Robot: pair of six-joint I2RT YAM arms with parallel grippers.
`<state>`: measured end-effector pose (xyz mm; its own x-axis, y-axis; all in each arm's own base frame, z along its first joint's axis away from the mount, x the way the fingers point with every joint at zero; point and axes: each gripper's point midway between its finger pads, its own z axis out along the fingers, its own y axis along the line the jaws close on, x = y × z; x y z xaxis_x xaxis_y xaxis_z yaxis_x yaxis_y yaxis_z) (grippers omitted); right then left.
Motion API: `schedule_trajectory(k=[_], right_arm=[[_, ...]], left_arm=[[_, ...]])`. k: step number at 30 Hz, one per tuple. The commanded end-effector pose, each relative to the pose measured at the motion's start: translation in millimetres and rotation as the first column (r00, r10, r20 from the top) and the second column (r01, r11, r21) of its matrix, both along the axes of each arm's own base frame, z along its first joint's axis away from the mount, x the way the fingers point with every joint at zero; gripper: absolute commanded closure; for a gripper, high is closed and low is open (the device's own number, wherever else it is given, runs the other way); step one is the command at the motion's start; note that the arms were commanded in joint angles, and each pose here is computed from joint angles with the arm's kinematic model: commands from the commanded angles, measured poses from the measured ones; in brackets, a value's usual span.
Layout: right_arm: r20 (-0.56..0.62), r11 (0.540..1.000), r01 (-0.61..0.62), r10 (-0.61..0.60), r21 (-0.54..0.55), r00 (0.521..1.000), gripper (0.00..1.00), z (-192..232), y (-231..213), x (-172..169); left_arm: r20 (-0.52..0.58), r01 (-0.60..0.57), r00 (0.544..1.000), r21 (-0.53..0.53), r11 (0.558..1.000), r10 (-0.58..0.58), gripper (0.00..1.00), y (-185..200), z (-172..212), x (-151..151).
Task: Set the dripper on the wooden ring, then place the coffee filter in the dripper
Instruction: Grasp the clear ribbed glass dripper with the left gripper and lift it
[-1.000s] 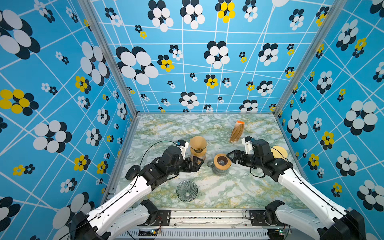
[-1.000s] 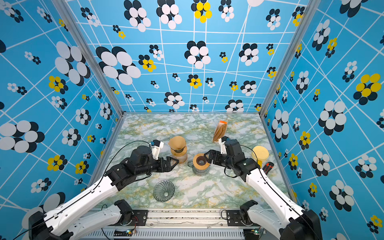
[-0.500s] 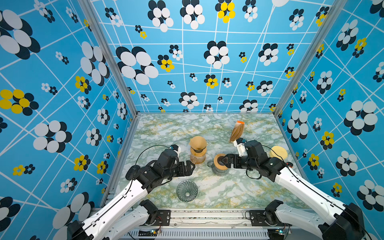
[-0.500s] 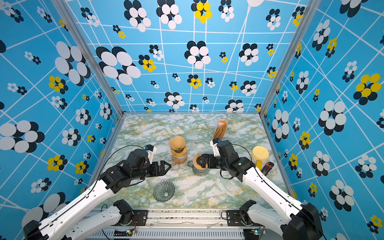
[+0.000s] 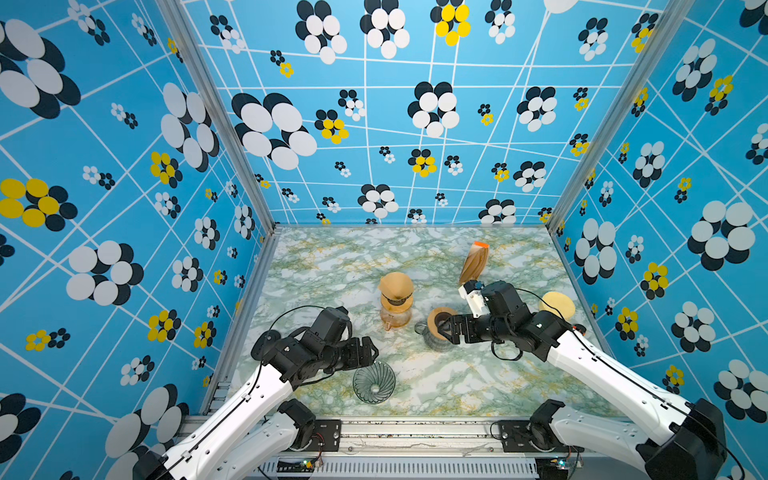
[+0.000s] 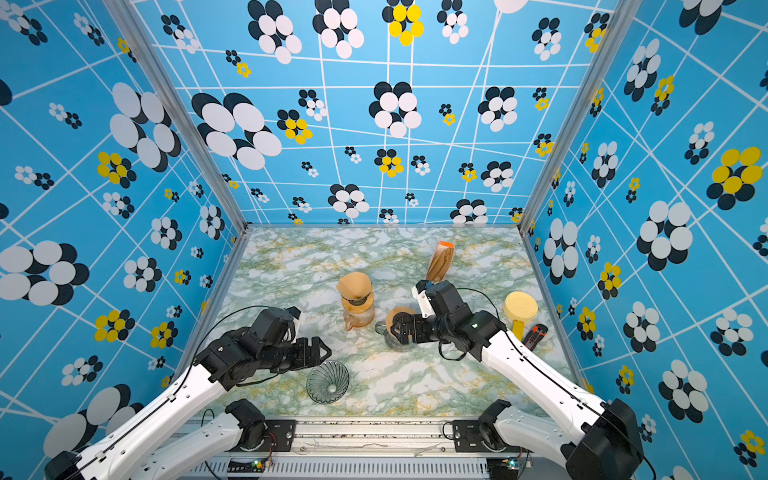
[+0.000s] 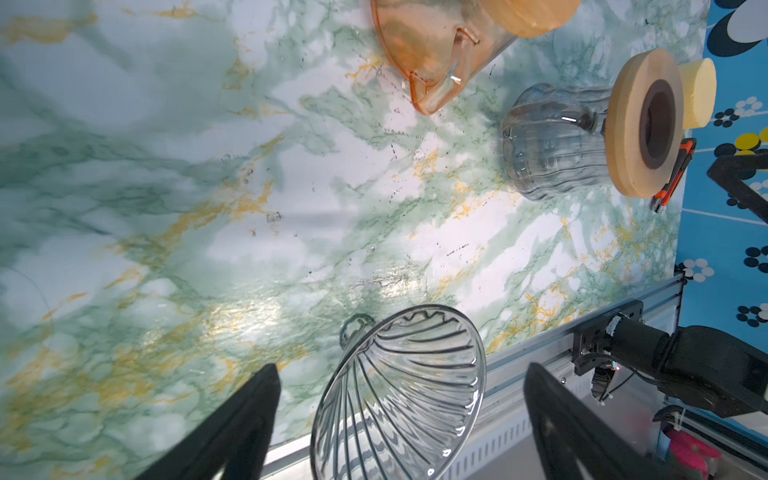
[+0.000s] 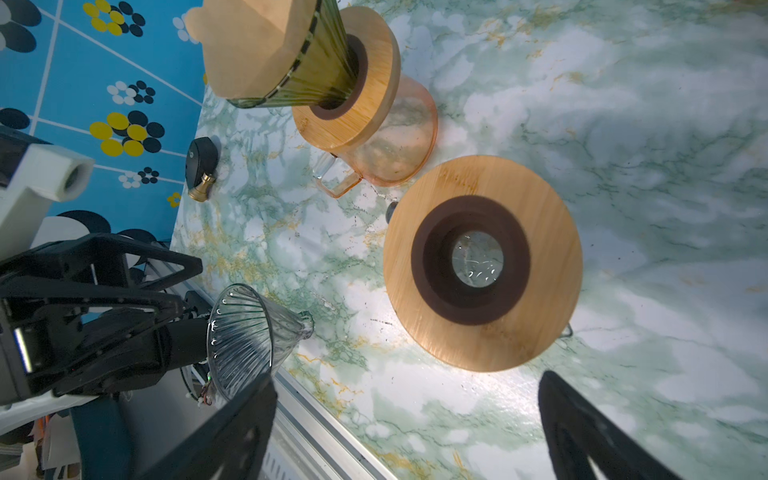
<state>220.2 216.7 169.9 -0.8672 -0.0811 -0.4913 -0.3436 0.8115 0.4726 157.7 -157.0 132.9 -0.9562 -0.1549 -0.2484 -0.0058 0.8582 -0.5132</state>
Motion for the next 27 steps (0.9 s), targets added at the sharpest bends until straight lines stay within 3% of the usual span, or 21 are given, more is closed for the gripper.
schedule_trajectory(k=[1, 6, 9, 12, 27], right_arm=[[0.0, 0.999, -0.048, 0.048, 0.022, 0.999, 0.01, 7, 2, -12], [0.001, 0.998, -0.051, 0.051, 0.038, 0.999, 0.01, 9, 5, -12], [0.006, 0.997, -0.053, 0.053, 0.052, 0.999, 0.01, 11, 7, -11], [-0.002, 0.997, -0.054, 0.054, 0.063, 0.999, 0.01, 9, 8, -12], [-0.019, 0.997, -0.045, 0.046, 0.058, 0.999, 0.01, 1, 9, -11]], left_arm=[[-0.104, -0.013, 0.995, 0.011, 1.0, 0.014, 0.17, 8, -8, -22], [-0.192, 0.008, 0.981, 0.021, 1.0, -0.004, 0.23, 11, -12, -39], [-0.196, 0.004, 0.981, 0.077, 0.997, 0.011, 0.32, 20, -14, -40], [-0.223, 0.009, 0.975, 0.091, 0.996, 0.011, 0.33, 21, -21, -43], [-0.266, 0.024, 0.964, 0.039, 0.999, -0.013, 0.51, 9, -38, -43]])
